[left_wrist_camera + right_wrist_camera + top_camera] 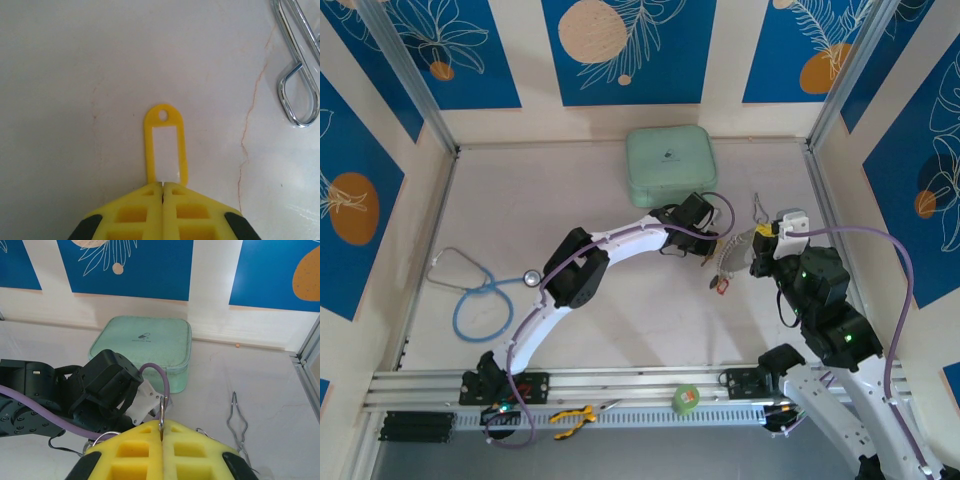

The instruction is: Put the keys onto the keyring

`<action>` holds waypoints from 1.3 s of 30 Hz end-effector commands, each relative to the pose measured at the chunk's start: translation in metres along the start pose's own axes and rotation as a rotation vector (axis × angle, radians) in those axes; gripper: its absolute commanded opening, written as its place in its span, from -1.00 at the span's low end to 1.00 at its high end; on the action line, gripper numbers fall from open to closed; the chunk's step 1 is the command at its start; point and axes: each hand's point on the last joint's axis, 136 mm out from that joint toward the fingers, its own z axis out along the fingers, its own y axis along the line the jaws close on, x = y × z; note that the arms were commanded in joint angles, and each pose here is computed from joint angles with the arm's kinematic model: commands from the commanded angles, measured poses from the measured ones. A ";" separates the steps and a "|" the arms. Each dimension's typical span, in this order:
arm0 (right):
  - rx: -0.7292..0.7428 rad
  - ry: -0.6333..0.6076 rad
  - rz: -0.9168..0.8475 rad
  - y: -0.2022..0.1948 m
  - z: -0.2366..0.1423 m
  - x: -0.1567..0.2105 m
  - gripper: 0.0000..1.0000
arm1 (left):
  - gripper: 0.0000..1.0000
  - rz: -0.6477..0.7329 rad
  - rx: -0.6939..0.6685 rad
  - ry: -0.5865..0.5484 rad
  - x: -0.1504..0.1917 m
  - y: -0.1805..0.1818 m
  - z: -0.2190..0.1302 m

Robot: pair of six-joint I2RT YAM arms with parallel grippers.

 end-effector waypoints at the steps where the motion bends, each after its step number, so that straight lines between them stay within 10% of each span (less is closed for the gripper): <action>1: -0.025 -0.070 0.007 0.003 -0.010 -0.022 -1.00 | -1.00 0.077 -0.013 -0.045 -0.008 -0.011 -0.025; 21: -0.570 0.202 -0.225 0.127 0.047 0.027 -1.00 | -1.00 0.048 -0.077 -0.277 0.050 0.066 -0.224; 39: -0.782 0.155 -0.395 0.165 0.043 0.060 -1.00 | -1.00 0.109 -0.302 -0.217 0.140 0.121 -0.270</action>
